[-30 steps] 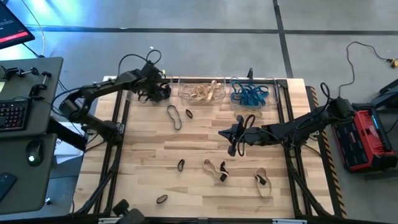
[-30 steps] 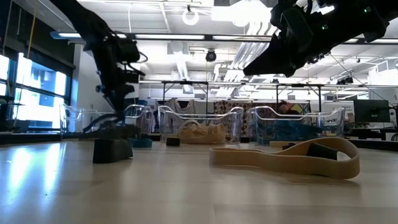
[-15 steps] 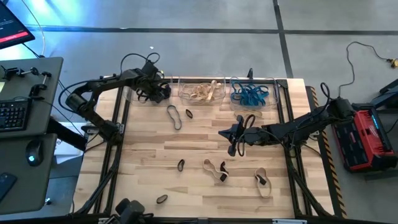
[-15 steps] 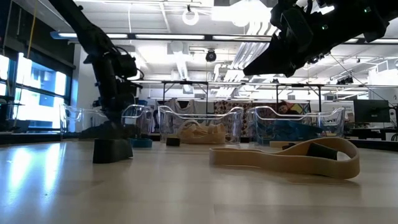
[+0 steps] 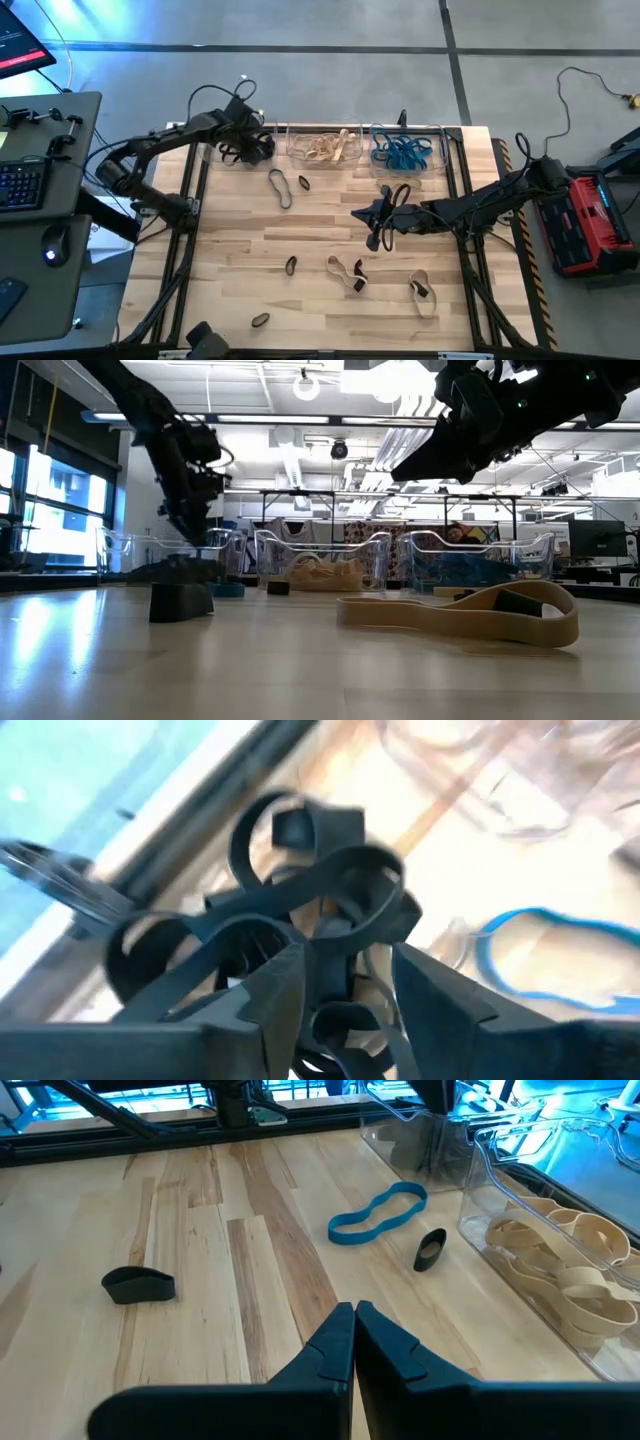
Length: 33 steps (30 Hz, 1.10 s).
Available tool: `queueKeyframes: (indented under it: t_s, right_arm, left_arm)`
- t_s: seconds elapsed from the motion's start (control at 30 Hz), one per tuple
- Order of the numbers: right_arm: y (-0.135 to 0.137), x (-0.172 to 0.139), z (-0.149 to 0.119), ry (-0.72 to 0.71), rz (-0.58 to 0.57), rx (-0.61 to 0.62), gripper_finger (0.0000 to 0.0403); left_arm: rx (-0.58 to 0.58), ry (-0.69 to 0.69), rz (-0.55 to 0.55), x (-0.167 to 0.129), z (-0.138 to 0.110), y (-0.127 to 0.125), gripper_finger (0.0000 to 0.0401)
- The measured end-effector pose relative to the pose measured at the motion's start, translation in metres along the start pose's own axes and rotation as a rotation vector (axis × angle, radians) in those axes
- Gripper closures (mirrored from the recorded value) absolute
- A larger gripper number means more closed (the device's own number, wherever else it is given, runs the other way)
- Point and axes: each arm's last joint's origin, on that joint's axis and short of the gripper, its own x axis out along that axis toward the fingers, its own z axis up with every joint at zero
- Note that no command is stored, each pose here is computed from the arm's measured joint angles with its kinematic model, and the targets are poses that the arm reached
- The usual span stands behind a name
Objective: Sort rubber bands into baskets
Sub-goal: Put the brown rubber band into the middle transparent bin
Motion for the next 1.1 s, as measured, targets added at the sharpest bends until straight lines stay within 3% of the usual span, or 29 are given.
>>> queueKeyframes:
  t_s: [0.2,0.3,0.67,0.93,1.1]
  right_arm:
    - [0.0,0.0,0.0,0.0,0.0,0.0,0.0403]
    - [0.0,0.0,0.0,0.0,0.0,-0.001,0.0403]
    - [0.001,0.0,-0.001,0.009,0.019,-0.008,0.0403]
    - [0.009,-0.004,-0.007,0.054,0.073,-0.04,0.0403]
    - [0.015,-0.008,-0.011,0.075,0.059,-0.067,0.0399]
  left_arm:
    - [0.007,-0.121,0.002,-0.037,0.001,-0.012,0.0239]
    - [0.087,-0.139,-0.026,-0.054,-0.003,-0.027,0.0239]
    - [0.468,-0.161,-0.253,-0.088,-0.025,-0.123,0.024]
    - [0.682,-0.351,-0.425,-0.1,-0.032,-0.193,0.024]
    - [0.835,-0.433,-0.487,-0.093,-0.036,-0.23,0.024]
